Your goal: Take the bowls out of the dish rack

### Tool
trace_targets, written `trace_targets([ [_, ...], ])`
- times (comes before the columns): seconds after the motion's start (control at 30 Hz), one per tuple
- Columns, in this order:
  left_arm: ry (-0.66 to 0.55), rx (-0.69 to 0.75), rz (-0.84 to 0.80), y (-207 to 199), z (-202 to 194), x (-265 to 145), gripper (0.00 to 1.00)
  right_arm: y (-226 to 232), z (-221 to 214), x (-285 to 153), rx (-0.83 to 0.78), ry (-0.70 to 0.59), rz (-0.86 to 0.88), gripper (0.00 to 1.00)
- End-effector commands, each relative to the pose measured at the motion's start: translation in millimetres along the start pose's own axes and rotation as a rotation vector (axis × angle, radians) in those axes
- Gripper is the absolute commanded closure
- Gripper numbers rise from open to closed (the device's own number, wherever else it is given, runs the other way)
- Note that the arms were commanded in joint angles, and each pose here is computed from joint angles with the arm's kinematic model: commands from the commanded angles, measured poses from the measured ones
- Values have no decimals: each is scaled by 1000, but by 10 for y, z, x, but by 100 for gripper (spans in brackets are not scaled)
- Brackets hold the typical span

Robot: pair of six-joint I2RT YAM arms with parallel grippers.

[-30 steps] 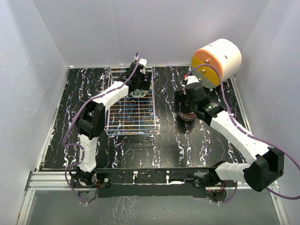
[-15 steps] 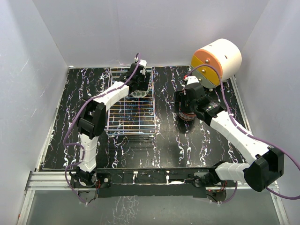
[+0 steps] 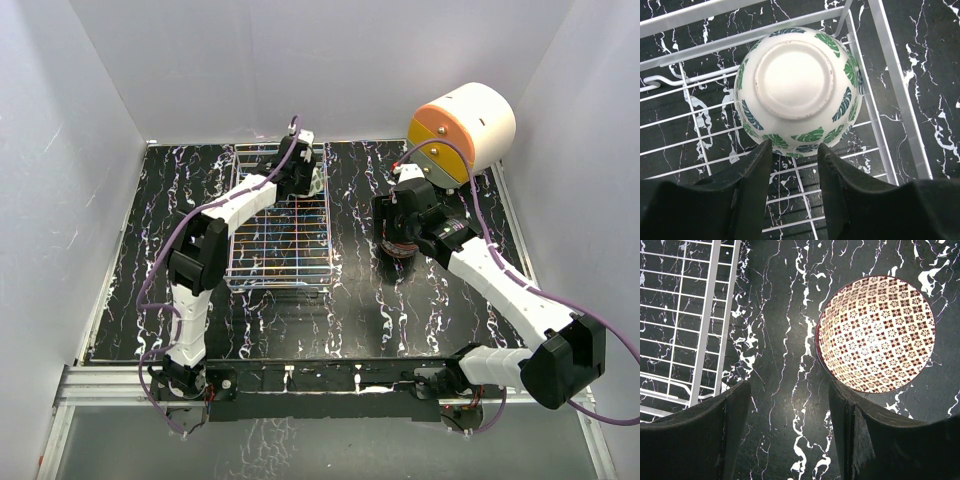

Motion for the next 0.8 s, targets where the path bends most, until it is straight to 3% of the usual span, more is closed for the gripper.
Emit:
trace_targets([
  [0.0,-8,-2,0,10,91,-40,57,5,131,-58,7,-70,7,34],
  [0.17,-20,-11,30,51,167,-45,30,4,136,-69,8,-74,8,34],
  [0.33,-62,-23,38,68,352,-67,13,-1,110,-39,5,-62,4,34],
  [0.77,-169,-47,60,107,486,73,5,-52,54,43,-10,-44,-29,34],
])
Point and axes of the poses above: each gripper's point midway between its finger pads, its own x axis out along the fingers, its own y axis along the line the jaws close on, z = x × y, the point moved 3 cm from there along -x, back along the fingers, and after that the axes turned 5 degrees about x, right-handed, at the moved point
